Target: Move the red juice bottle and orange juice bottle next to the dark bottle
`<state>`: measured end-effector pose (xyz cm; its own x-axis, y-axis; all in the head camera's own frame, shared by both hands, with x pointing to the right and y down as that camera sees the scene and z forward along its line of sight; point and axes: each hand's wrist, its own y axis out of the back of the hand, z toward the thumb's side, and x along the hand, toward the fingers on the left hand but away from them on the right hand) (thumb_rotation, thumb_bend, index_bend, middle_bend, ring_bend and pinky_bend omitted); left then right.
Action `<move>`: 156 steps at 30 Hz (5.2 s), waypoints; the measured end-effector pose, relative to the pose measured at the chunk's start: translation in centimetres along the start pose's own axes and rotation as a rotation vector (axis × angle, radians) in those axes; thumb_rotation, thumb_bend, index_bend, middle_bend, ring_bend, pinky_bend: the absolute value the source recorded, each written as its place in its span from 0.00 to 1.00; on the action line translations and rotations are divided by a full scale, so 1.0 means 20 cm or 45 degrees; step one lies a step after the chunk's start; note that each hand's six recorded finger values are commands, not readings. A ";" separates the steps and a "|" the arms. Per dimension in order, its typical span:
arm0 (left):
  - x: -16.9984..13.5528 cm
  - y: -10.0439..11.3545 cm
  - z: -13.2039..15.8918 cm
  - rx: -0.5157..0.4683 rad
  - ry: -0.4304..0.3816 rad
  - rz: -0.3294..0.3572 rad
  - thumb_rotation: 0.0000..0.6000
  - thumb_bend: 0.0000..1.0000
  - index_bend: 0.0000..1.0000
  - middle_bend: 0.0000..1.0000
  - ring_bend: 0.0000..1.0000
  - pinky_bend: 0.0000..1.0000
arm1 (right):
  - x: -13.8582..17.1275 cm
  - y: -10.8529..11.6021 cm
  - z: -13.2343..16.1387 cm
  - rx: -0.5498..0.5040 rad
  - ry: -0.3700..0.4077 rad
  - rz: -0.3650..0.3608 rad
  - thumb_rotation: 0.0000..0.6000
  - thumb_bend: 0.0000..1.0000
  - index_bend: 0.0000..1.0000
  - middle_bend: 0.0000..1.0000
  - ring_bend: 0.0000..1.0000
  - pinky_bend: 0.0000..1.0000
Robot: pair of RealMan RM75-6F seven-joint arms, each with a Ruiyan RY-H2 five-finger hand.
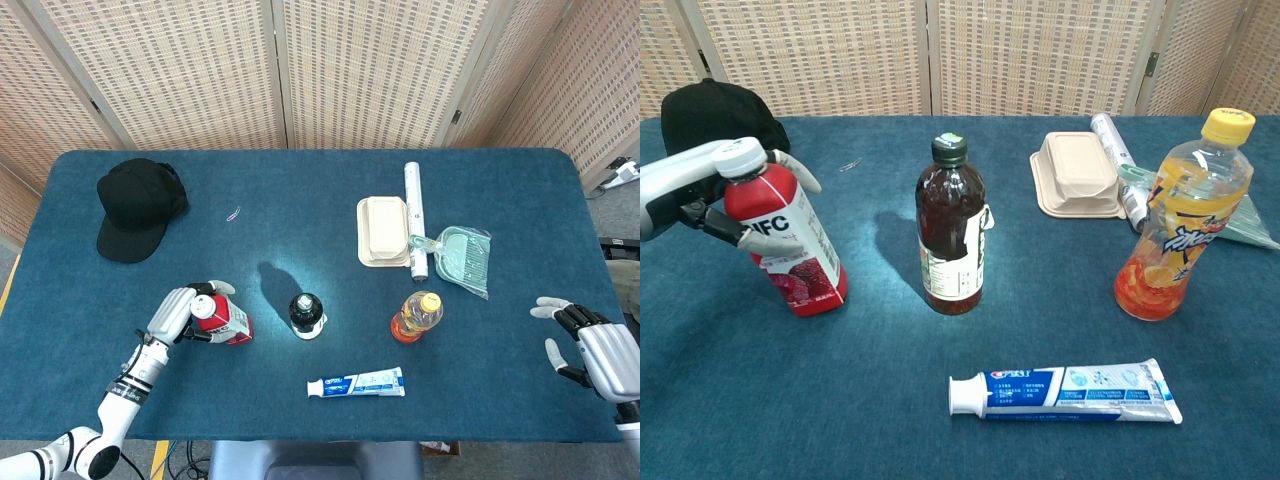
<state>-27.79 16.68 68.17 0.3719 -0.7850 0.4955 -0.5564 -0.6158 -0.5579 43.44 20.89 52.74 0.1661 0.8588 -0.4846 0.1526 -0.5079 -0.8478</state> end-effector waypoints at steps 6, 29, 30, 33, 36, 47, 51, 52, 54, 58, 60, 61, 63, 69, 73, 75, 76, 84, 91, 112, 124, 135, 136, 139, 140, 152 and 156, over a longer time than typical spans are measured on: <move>0.04 -0.02 0.05 -0.012 -0.020 0.007 1.00 0.02 0.59 0.57 0.37 0.30 | 0.00 0.00 0.00 -0.003 0.004 0.007 1.00 0.53 0.33 0.27 0.28 0.43; 0.11 -0.02 0.09 0.083 -0.069 0.070 1.00 0.02 0.56 0.57 0.37 0.30 | 0.01 0.00 0.01 -0.006 0.012 0.003 1.00 0.53 0.33 0.27 0.28 0.43; 0.11 -0.03 0.08 0.102 -0.068 0.069 1.00 0.02 0.56 0.57 0.37 0.30 | 0.01 0.00 0.01 -0.006 0.012 0.004 1.00 0.53 0.33 0.27 0.28 0.43; 0.10 -0.05 0.08 0.124 -0.061 0.056 1.00 0.02 0.56 0.56 0.37 0.30 | 0.01 0.00 0.01 -0.005 0.010 0.006 1.00 0.53 0.33 0.27 0.28 0.43; 0.10 -0.06 0.07 0.121 -0.058 0.040 1.00 0.02 0.54 0.54 0.37 0.30 | 0.01 0.00 0.01 -0.005 0.009 0.011 1.00 0.53 0.33 0.27 0.28 0.43; 0.08 -0.08 0.07 0.154 -0.058 0.008 1.00 0.02 0.19 0.27 0.36 0.30 | 0.01 0.00 0.01 -0.005 0.007 0.010 1.00 0.53 0.33 0.27 0.28 0.43; 0.07 -0.08 0.07 0.158 -0.055 0.006 1.00 0.02 0.01 0.17 0.35 0.30 | 0.00 0.00 0.01 -0.005 0.007 0.011 1.00 0.53 0.33 0.27 0.28 0.43; 0.07 -0.08 0.07 0.162 -0.052 0.006 1.00 0.02 0.00 0.15 0.35 0.30 | 0.00 0.00 0.01 -0.005 0.008 0.012 1.00 0.53 0.33 0.27 0.28 0.43; 0.06 -0.08 0.07 0.178 -0.044 0.006 1.00 0.02 0.00 0.12 0.34 0.30 | 0.00 0.00 0.01 -0.004 0.008 0.012 1.00 0.53 0.33 0.27 0.28 0.43; 0.04 -0.07 0.08 0.198 -0.008 -0.005 1.00 0.02 0.00 0.08 0.31 0.30 | 0.00 0.00 0.01 -0.003 0.007 0.007 1.00 0.52 0.33 0.27 0.28 0.43; 0.01 -0.06 0.08 0.205 0.017 -0.015 1.00 0.02 0.00 0.07 0.29 0.30 | 0.00 0.00 0.00 -0.003 0.003 0.005 1.00 0.52 0.33 0.27 0.28 0.43; 0.00 -0.05 0.08 0.212 0.028 -0.019 1.00 0.02 0.00 0.06 0.29 0.30 | 0.00 0.00 0.00 -0.005 0.000 0.004 1.00 0.52 0.33 0.27 0.28 0.43; -0.02 -0.03 0.08 0.237 0.052 -0.027 1.00 0.02 0.00 0.06 0.28 0.30 | 0.00 0.00 0.00 -0.008 -0.001 0.001 1.00 0.51 0.33 0.27 0.28 0.43; -0.13 0.04 0.07 0.327 0.120 -0.028 1.00 0.02 0.00 0.05 0.25 0.30 | 0.00 0.00 0.01 -0.029 0.009 -0.003 1.00 0.32 0.33 0.27 0.25 0.43; -0.20 0.09 0.04 0.375 0.158 -0.021 1.00 0.02 0.00 0.04 0.24 0.30 | 0.00 -0.01 0.01 -0.053 0.005 -0.007 1.00 0.21 0.33 0.26 0.23 0.43; -0.23 0.10 0.03 0.392 0.168 -0.018 1.00 0.02 0.00 0.04 0.23 0.30 | -0.01 -0.01 0.01 -0.063 0.003 -0.010 1.00 0.18 0.31 0.25 0.21 0.43; -0.24 0.11 0.02 0.404 0.174 -0.017 1.00 0.02 0.00 0.04 0.23 0.30 | -0.01 -0.01 0.01 -0.073 0.004 -0.014 1.00 0.16 0.29 0.24 0.20 0.42; -0.45 0.26 -0.10 0.566 0.252 0.013 1.00 0.02 0.00 0.06 0.23 0.30 | -0.03 -0.05 0.06 -0.205 0.039 -0.036 1.00 0.09 0.19 0.14 0.11 0.32; -0.63 0.34 -0.15 0.689 0.283 0.017 1.00 0.02 0.07 0.13 0.20 0.30 | -0.07 -0.11 0.10 -0.333 0.058 -0.051 1.00 0.08 0.18 0.14 0.11 0.32; -1.02 0.47 -0.25 0.753 0.293 0.092 1.00 0.02 0.13 0.15 0.19 0.30 | -0.34 -0.35 0.25 -0.463 0.110 0.089 1.00 0.08 0.18 0.16 0.11 0.32; -1.02 0.54 -0.25 0.702 0.269 0.195 1.00 0.02 0.15 0.16 0.19 0.30 | -0.46 -0.45 0.37 -0.549 0.241 0.153 1.00 0.08 0.18 0.18 0.11 0.32; -1.04 0.54 -0.26 0.703 0.280 0.197 1.00 0.02 0.16 0.17 0.19 0.30 | -0.53 -0.50 0.46 -0.568 0.296 0.179 1.00 0.08 0.18 0.20 0.12 0.32; -1.04 0.54 -0.25 0.703 0.280 0.198 1.00 0.02 0.16 0.17 0.19 0.30 | -0.53 -0.50 0.46 -0.569 0.297 0.186 1.00 0.08 0.18 0.20 0.12 0.32; -1.04 0.54 -0.25 0.701 0.281 0.198 1.00 0.02 0.16 0.17 0.19 0.30 | -0.55 -0.52 0.47 -0.575 0.295 0.196 1.00 0.08 0.18 0.20 0.12 0.32; -1.04 0.54 -0.26 0.701 0.283 0.197 1.00 0.02 0.16 0.17 0.19 0.30 | -0.55 -0.52 0.47 -0.579 0.295 0.198 1.00 0.08 0.18 0.20 0.12 0.32; -1.04 0.54 -0.27 0.693 0.301 0.192 1.00 0.02 0.16 0.18 0.19 0.30 | -0.61 -0.57 0.50 -0.646 0.299 0.180 1.00 0.14 0.29 0.37 0.31 0.39; -1.04 0.54 -0.27 0.690 0.302 0.194 1.00 0.02 0.17 0.18 0.19 0.30 | -0.63 -0.59 0.50 -0.667 0.301 0.160 1.00 0.16 0.36 0.42 0.38 0.42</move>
<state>-45.64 26.68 55.43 0.1076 -0.8688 0.4834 -0.1100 -0.4936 -0.8627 29.85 16.77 66.76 0.4175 0.7822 -0.4625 0.5689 -0.6219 -0.5381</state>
